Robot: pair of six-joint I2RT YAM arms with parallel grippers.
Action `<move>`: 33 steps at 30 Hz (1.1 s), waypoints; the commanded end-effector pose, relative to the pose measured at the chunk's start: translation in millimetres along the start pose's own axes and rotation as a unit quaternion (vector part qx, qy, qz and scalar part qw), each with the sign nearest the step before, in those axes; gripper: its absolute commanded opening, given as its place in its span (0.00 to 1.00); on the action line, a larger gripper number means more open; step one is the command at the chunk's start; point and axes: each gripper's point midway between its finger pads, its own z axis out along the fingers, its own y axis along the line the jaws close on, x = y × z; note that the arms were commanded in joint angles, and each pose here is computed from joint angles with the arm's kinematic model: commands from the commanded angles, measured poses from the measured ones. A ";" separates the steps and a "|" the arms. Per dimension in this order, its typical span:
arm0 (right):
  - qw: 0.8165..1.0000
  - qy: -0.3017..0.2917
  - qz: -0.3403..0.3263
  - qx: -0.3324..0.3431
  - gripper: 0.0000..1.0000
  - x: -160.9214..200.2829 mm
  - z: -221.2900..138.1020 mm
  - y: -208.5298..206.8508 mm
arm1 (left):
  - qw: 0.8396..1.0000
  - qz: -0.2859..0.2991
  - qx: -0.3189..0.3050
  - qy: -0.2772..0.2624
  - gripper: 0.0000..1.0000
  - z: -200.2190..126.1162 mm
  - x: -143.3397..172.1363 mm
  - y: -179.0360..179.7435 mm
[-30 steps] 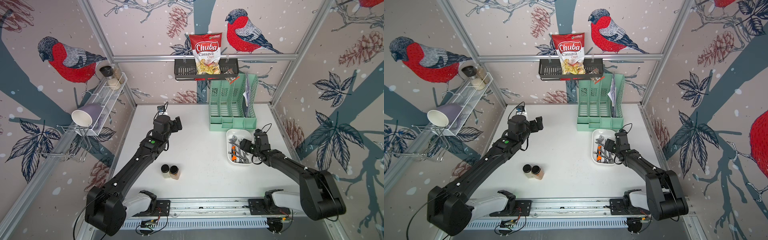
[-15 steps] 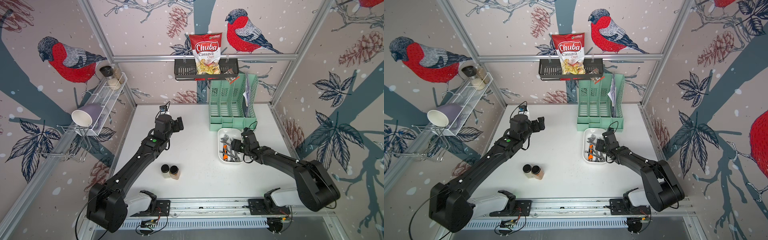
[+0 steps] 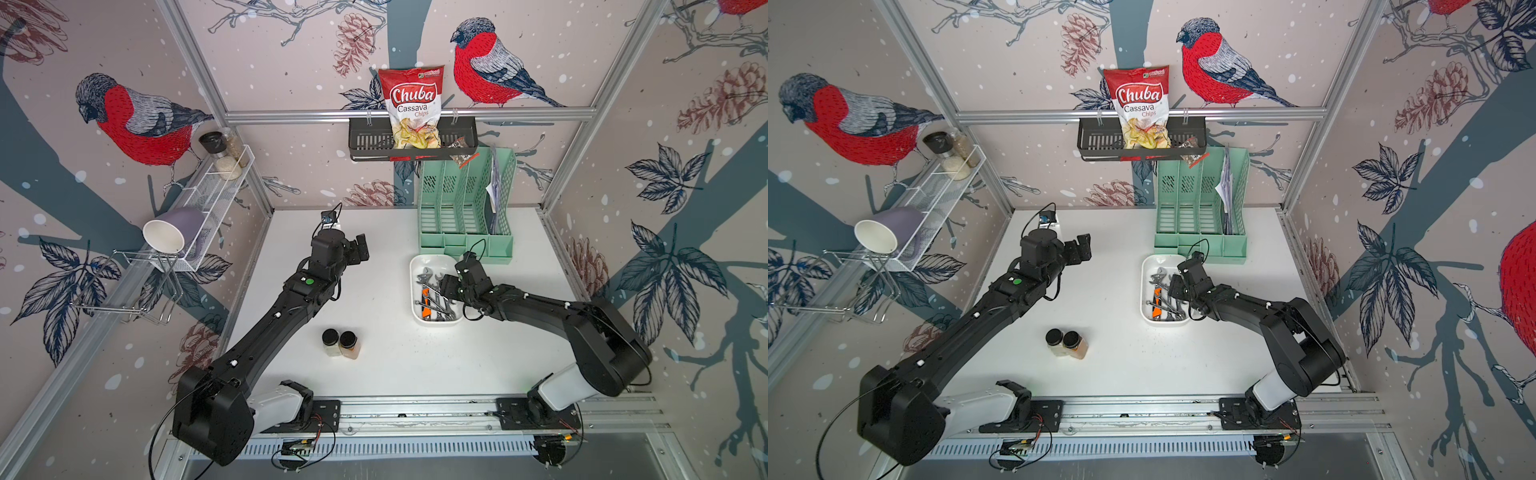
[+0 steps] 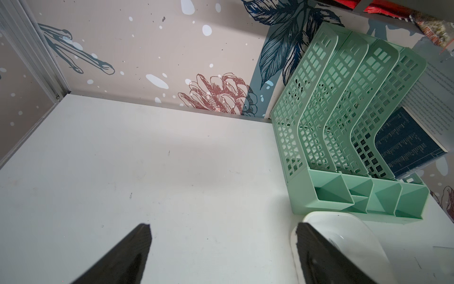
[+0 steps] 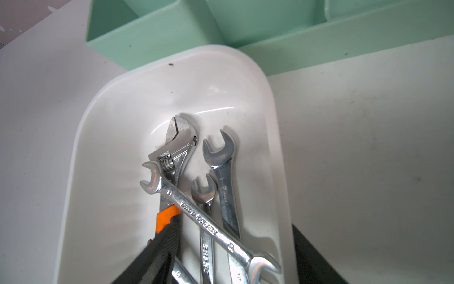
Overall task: Take out the wrench from the storage box
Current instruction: Move the storage box to the center of the board.
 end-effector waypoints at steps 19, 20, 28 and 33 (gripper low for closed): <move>0.998 -0.001 -0.027 -0.060 0.75 1.6 15.0 106.4 | 1.000 -0.007 0.019 -0.015 0.96 -13.0 -12.8 -6.5; 0.998 0.000 -0.029 -0.060 0.75 2.5 16.4 108.1 | 1.000 -0.007 0.021 -0.016 0.96 -13.5 -13.3 -7.1; 0.997 0.001 -0.044 -0.066 0.76 1.5 22.7 122.2 | 0.999 -0.009 0.034 -0.013 0.96 -14.0 -12.8 -12.0; 0.996 -0.002 -0.056 -0.065 0.77 -2.9 23.5 124.8 | 0.999 -0.008 0.036 -0.010 0.96 -13.3 -11.5 -13.2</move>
